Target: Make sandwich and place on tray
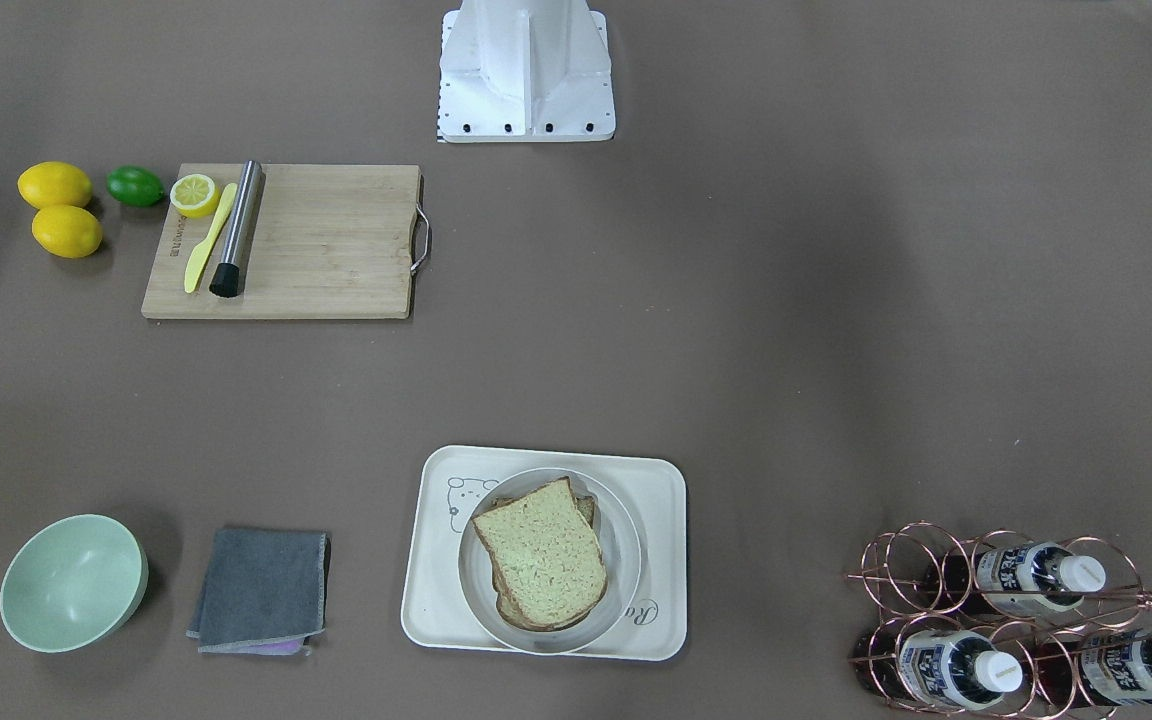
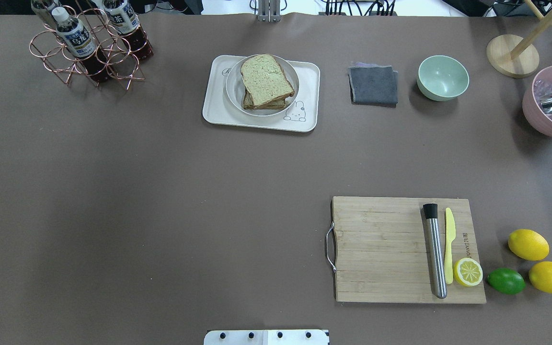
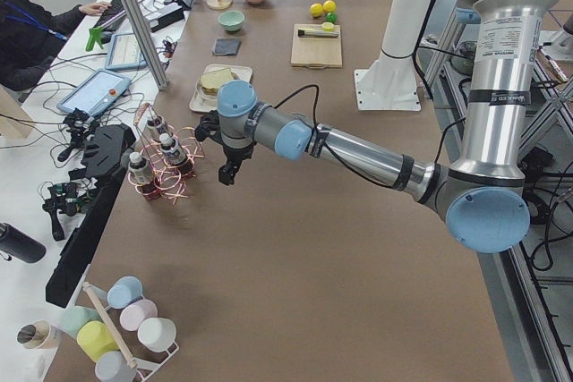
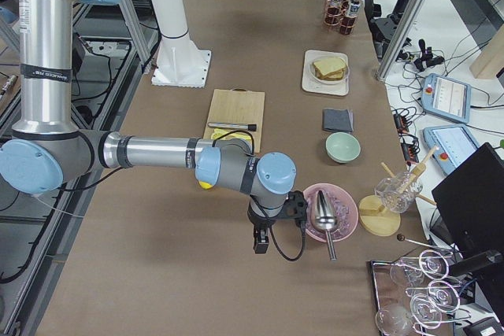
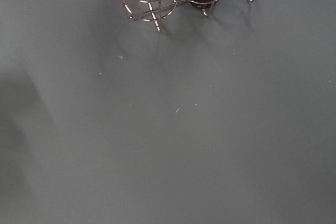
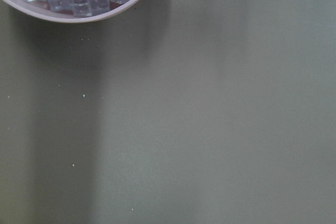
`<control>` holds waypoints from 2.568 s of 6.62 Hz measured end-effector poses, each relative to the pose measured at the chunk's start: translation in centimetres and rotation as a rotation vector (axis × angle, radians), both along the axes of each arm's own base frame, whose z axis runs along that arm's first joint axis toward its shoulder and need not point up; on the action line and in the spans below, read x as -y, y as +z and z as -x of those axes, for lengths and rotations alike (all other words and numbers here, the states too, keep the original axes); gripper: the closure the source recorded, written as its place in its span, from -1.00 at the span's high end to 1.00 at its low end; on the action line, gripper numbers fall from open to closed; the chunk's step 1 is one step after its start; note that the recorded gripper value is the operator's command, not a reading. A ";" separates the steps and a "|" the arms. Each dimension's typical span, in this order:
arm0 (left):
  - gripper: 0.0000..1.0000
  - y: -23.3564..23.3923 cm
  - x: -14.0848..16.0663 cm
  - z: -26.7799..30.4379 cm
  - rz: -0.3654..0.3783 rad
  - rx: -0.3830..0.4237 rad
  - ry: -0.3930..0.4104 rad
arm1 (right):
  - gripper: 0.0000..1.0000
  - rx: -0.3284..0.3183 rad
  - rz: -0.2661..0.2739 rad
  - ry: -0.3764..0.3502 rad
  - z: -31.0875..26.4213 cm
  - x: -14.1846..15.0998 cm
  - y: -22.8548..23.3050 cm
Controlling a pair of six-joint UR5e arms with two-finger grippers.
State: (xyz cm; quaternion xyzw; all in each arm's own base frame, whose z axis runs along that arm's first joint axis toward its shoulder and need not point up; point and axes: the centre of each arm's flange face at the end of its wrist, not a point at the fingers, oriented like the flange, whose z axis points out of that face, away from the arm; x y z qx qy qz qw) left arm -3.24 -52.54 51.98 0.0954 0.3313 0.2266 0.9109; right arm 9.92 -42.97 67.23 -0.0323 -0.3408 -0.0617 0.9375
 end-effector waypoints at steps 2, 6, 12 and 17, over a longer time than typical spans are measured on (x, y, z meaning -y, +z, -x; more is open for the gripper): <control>0.98 7.8 -2.2 4.3 0.177 0.086 -0.019 | 1.00 0.001 0.012 0.001 0.0 -0.5 0.5; 0.98 13.9 -6.9 6.4 0.118 0.064 -0.074 | 1.00 0.000 0.040 0.006 0.1 -1.2 1.5; 0.98 12.7 -4.5 5.5 0.151 0.016 -0.138 | 1.00 -0.006 0.060 0.036 0.0 -0.9 1.4; 0.99 12.8 -4.1 4.6 0.144 0.017 -0.124 | 1.00 -0.009 0.060 0.032 0.1 -1.1 1.5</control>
